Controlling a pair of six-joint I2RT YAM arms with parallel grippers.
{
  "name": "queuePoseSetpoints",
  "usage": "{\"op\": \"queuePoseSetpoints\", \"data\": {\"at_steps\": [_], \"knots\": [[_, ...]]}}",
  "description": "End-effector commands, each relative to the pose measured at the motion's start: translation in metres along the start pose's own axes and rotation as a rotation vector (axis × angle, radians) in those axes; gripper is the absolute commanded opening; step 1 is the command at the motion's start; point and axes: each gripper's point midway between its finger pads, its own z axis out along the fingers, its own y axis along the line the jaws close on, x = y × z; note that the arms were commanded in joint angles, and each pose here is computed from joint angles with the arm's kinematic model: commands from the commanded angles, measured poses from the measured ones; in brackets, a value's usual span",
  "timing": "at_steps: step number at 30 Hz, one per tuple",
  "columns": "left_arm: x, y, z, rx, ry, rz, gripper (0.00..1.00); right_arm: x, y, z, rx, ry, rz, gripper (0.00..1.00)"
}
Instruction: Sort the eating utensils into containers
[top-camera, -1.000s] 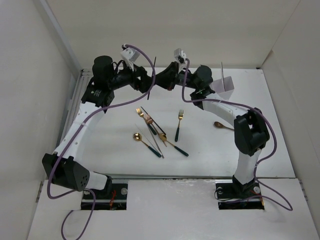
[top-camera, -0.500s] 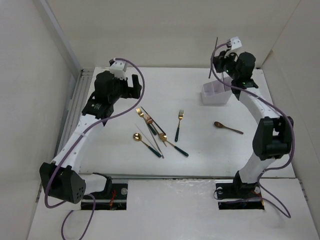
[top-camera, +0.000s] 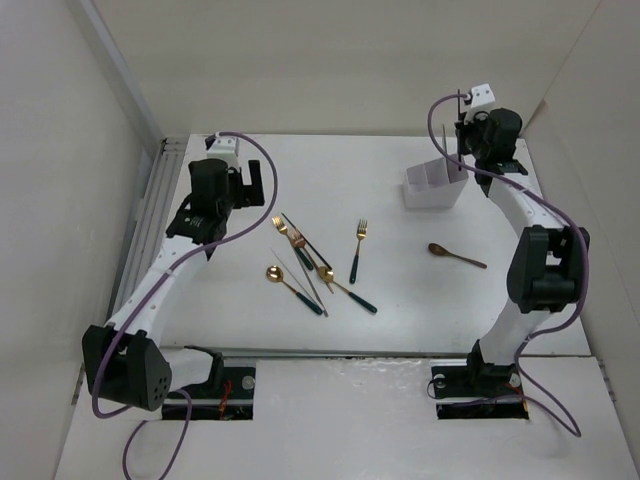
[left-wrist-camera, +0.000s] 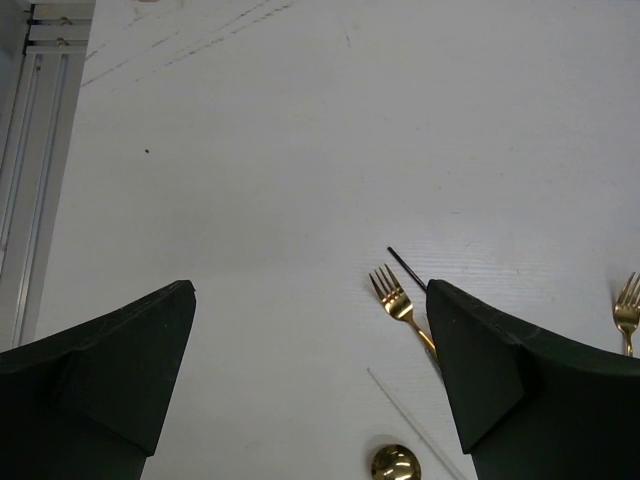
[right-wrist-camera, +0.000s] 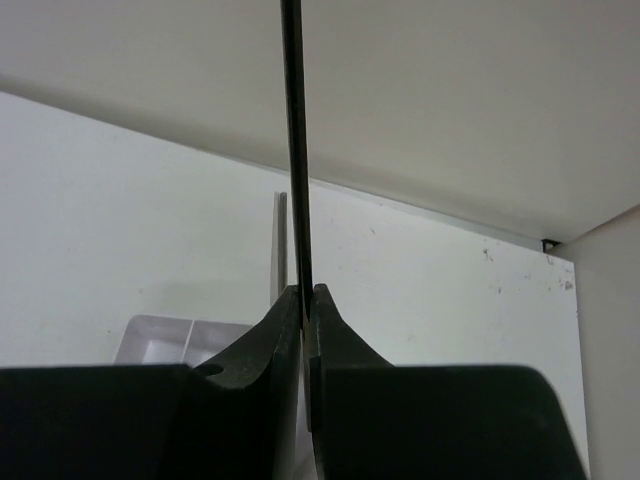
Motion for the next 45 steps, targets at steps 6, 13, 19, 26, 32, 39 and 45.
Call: {"op": "queuePoseSetpoints", "data": {"at_steps": [6, 13, 19, 26, 32, 39, 45], "knots": [[-0.003, 0.011, -0.006, -0.061, -0.037, -0.026, 1.00, 0.019, -0.002, 0.008, 0.016, 0.043, -0.025, 0.00], [0.001, 0.011, -0.005, -0.059, -0.028, -0.024, 1.00, 0.024, 0.002, 0.001, 0.011, 0.064, 0.009, 0.29], [0.005, 0.008, -0.008, -0.029, -0.034, 0.004, 1.00, -0.010, 0.004, -0.020, -0.009, 0.010, 0.015, 0.59], [0.032, 0.016, -0.013, -0.057, -0.011, -0.015, 1.00, 0.019, 0.044, -0.077, -0.231, 0.231, -0.012, 0.87], [0.051, 0.016, -0.012, -0.046, -0.008, -0.015, 1.00, 0.124, 0.086, -0.141, -0.603, 0.553, -0.315, 0.89], [0.025, 0.014, -0.008, -0.030, -0.090, 0.057, 1.00, 0.202, 0.054, -0.183, -0.678, 0.822, -0.554, 0.91], [0.029, 0.022, -0.005, -0.068, -0.096, 0.080, 1.00, 0.222, 0.062, -0.174, -0.692, 0.799, -0.542, 0.88]]}}
